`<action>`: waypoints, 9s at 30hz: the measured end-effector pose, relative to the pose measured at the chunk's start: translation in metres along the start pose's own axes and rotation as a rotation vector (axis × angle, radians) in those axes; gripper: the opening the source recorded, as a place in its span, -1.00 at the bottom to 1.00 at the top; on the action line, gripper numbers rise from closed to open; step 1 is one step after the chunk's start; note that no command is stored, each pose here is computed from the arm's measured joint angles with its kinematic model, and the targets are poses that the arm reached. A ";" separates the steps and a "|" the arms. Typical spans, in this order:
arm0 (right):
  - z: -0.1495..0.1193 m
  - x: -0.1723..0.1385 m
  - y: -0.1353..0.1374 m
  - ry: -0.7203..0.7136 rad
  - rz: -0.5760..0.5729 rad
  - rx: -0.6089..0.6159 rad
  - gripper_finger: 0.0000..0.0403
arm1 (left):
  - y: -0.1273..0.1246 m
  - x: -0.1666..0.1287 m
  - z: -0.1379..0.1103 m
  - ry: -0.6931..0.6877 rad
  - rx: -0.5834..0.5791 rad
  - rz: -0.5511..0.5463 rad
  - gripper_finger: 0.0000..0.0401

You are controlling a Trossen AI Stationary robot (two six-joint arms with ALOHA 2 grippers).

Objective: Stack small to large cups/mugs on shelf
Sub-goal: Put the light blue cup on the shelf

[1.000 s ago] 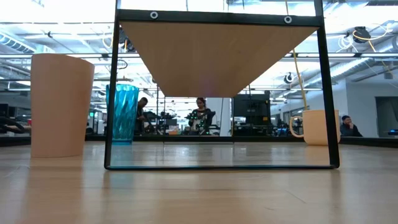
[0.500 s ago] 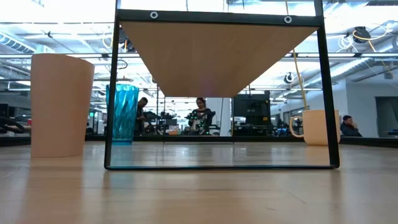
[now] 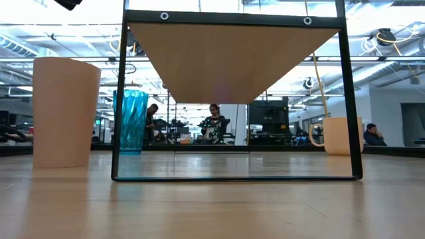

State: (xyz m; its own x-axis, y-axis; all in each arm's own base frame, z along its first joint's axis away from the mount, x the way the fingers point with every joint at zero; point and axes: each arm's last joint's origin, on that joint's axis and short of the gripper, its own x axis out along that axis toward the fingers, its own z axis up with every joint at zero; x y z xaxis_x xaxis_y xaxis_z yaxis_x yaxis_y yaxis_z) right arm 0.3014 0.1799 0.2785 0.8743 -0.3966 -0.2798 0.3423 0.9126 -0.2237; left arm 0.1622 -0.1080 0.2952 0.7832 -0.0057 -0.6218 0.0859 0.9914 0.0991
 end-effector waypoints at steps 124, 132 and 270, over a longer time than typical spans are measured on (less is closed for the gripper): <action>-0.022 -0.035 0.014 -0.092 0.119 -0.121 -0.50 | -0.109 0.001 0.008 0.771 -0.108 -0.255 0.11; -0.022 -0.035 0.014 -0.092 0.119 -0.123 -0.50 | -0.131 0.027 -0.008 0.875 -0.097 -0.193 0.11; -0.022 -0.036 0.015 -0.095 0.121 -0.089 -0.50 | -0.021 -0.035 0.146 0.228 1.184 -0.115 -1.00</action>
State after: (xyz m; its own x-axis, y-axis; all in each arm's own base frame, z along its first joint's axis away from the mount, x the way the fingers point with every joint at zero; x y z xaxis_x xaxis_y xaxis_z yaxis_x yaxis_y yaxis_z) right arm 0.2674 0.2057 0.2649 0.9372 -0.2694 -0.2214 0.2044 0.9388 -0.2771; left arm 0.2229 -0.1480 0.4285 0.6173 0.0554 -0.7848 0.7519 0.2518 0.6093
